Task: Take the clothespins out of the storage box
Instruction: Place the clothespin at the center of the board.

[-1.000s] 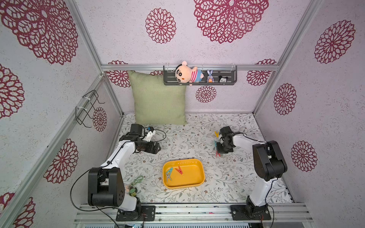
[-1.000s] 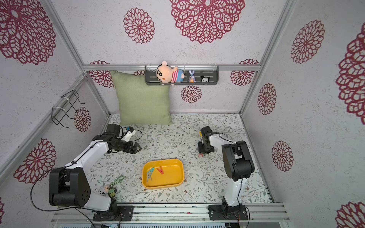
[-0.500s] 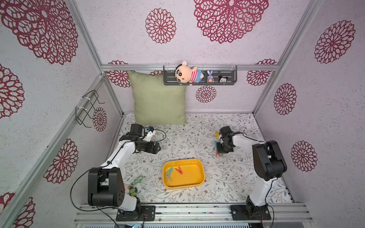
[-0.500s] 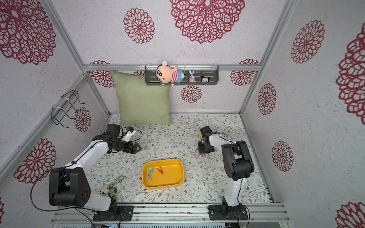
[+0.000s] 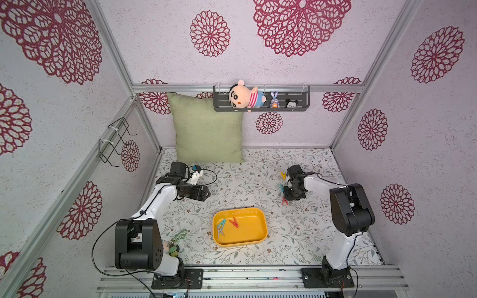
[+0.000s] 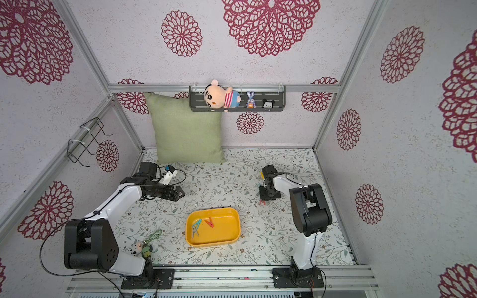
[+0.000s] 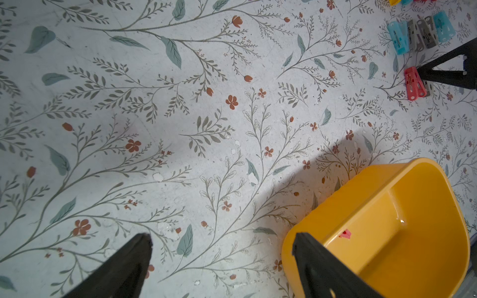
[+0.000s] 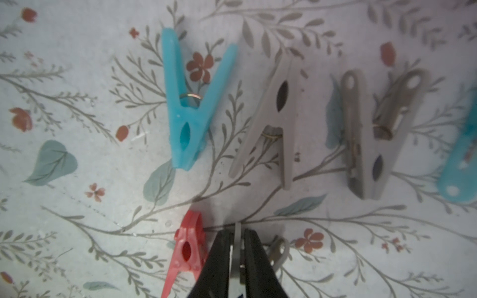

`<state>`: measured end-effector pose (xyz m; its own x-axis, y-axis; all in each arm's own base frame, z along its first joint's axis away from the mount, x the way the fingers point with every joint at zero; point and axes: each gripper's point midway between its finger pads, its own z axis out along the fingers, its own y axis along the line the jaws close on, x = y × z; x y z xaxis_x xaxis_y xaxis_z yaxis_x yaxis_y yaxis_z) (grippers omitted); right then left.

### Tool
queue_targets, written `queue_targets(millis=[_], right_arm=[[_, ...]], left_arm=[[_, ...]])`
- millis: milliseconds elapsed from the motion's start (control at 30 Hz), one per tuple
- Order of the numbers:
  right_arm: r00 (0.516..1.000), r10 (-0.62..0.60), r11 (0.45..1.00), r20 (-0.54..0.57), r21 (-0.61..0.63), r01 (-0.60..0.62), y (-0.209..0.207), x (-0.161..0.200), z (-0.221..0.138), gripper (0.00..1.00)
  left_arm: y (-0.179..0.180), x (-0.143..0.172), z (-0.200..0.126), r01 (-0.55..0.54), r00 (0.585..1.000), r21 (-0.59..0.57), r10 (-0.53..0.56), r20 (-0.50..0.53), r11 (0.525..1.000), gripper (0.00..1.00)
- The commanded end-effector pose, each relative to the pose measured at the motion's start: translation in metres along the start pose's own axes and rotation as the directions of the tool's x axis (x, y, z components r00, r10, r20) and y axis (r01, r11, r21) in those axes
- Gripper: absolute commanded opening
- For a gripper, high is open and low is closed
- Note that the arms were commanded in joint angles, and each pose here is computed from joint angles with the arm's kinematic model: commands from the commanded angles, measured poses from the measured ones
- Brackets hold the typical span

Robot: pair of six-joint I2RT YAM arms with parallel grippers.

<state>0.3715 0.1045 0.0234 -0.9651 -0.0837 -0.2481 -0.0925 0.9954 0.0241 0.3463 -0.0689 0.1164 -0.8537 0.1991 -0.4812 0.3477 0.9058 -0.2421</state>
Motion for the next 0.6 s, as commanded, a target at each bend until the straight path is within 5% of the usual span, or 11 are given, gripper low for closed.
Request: queue_targets(millis=[0,367,567], right_arm=[[0.999,-0.013,1.000,0.033,0.015,0.013,-0.002,-0.012,-0.019,0.19],[0.986,0.020,0.998,0.166,-0.064,-0.009,0.014,-0.038,-0.090,0.27],[0.963,-0.014,0.987,0.269,-0.152,0.057,0.067,-0.032,-0.153,0.29]], left_arm=[[-0.001,-0.003,-0.006,-0.003,1.000,0.006,0.003,0.025,1.000,0.94],[-0.001,-0.004,-0.006,-0.003,1.000,0.007,0.003,0.026,1.000,0.94],[0.000,-0.004,-0.006,-0.002,1.000,-0.002,0.002,0.026,1.000,0.94]])
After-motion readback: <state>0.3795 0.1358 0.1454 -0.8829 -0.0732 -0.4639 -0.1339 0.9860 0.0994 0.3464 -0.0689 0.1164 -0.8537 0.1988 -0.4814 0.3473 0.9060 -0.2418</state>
